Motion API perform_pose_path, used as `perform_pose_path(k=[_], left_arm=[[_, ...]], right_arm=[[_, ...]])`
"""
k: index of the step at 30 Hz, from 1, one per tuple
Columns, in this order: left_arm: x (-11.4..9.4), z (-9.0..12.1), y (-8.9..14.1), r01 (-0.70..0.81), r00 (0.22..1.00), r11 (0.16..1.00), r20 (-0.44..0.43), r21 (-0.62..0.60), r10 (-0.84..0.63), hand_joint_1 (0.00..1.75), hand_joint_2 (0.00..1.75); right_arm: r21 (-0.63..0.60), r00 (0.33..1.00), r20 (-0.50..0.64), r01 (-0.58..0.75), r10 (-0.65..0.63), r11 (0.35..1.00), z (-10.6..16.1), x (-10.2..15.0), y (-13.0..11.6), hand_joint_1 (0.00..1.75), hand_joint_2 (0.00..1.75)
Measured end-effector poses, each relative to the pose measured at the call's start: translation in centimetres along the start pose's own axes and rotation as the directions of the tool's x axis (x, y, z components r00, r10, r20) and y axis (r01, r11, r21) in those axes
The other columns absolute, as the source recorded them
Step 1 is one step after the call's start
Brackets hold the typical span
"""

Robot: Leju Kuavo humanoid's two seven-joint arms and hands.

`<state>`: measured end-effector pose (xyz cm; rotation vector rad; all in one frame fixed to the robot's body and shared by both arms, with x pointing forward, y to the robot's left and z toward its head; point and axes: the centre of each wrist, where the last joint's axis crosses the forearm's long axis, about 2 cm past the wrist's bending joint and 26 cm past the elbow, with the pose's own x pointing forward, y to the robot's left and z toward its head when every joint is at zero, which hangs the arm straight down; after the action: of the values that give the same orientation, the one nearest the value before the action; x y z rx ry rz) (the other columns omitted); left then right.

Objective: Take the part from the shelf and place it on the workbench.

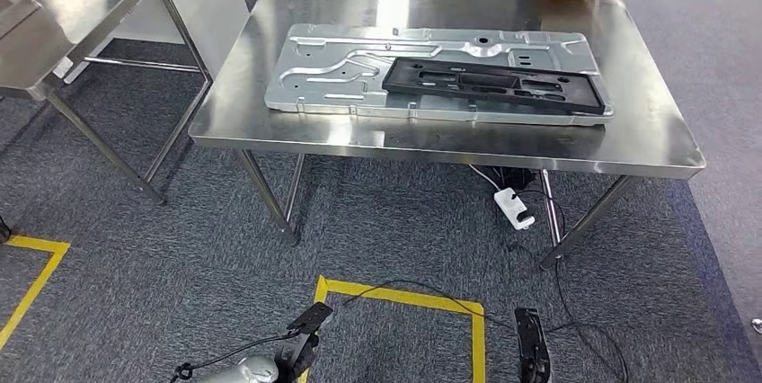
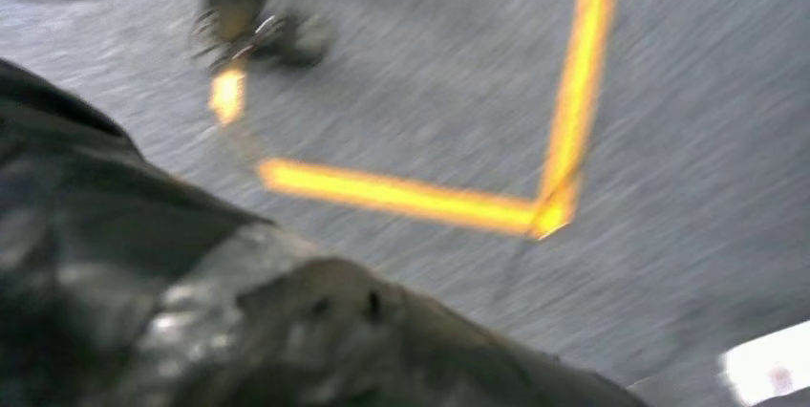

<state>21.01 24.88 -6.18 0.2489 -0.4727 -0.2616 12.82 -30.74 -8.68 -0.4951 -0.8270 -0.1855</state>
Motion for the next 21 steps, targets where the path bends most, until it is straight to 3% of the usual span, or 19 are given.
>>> perform_pose_path(k=[9,21], left_arm=[[0.1,0.0,-0.1,0.011,1.0,1.0,-0.009,-0.007,-0.011,0.0,0.0],[1.4,0.2,-0.6,0.061,0.997,0.998,-0.042,-0.008,-0.062,0.0,0.0]], right_arm=[[0.031,0.933,-0.327,-0.148,0.15,0.988,2.1,-2.7,0.8,0.0,0.0],[0.077,0.896,-0.402,-0.173,0.189,0.982,3.1,-3.8,1.2,0.0,0.0]])
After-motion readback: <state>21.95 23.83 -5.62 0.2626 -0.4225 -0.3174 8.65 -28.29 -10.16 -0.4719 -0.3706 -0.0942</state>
